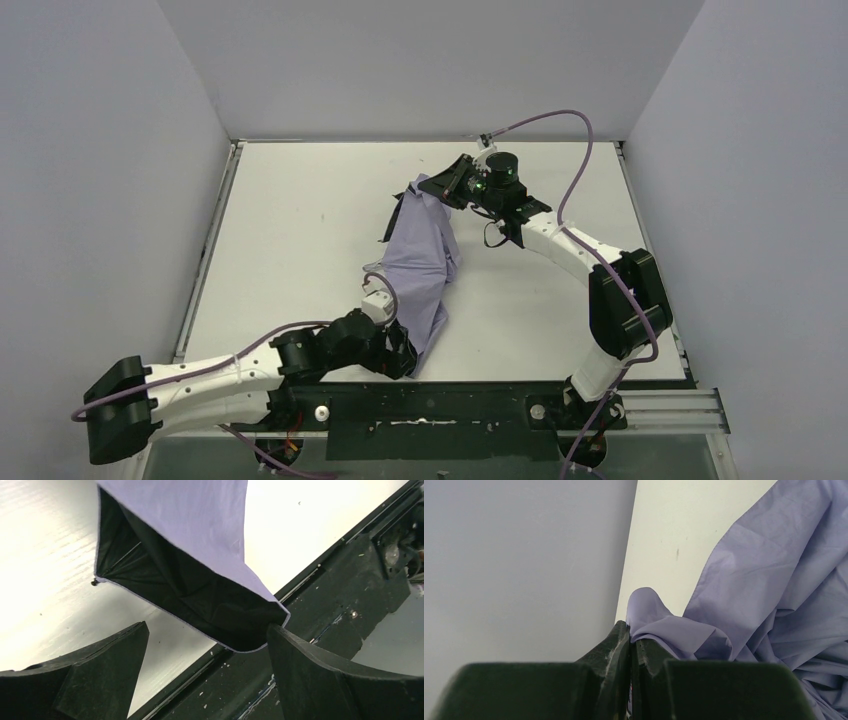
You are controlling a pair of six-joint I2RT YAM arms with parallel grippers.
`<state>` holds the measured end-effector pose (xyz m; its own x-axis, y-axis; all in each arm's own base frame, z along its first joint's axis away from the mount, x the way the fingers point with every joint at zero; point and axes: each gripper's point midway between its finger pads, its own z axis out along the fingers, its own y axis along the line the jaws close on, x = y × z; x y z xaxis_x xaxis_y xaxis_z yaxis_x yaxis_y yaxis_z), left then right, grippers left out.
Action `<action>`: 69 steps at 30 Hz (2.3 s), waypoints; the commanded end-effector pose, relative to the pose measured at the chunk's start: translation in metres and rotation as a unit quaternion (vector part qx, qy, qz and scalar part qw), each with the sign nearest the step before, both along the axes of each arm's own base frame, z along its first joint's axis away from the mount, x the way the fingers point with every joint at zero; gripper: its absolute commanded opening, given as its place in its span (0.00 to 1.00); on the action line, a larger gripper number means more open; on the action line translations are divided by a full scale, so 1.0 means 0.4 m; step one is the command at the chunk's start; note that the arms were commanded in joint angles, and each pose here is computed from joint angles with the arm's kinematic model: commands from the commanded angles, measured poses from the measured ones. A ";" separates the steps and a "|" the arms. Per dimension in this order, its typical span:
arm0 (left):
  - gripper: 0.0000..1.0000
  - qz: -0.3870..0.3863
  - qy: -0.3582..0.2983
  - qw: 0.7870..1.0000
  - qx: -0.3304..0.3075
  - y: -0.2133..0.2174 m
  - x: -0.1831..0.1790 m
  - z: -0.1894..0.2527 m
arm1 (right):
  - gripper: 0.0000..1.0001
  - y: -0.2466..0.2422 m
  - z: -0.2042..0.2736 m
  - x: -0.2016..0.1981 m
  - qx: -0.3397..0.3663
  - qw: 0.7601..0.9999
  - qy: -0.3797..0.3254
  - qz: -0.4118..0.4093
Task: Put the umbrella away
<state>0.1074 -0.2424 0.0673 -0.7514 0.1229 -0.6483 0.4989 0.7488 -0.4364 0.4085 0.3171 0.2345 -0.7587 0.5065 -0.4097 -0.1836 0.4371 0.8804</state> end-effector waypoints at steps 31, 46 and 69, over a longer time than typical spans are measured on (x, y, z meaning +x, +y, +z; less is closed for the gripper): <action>0.46 -0.021 -0.018 1.000 -0.005 -0.164 0.047 0.066 | 0.00 -0.015 0.125 0.002 0.020 0.998 -0.067 -0.010; 0.00 -0.188 -0.050 0.972 -0.129 -0.227 -0.064 0.215 | 0.00 -0.022 0.132 -0.010 0.016 0.997 -0.069 -0.010; 0.58 -0.239 -0.024 0.969 -0.052 -0.179 -0.154 0.110 | 0.00 -0.054 0.064 -0.057 -0.034 0.998 -0.056 -0.003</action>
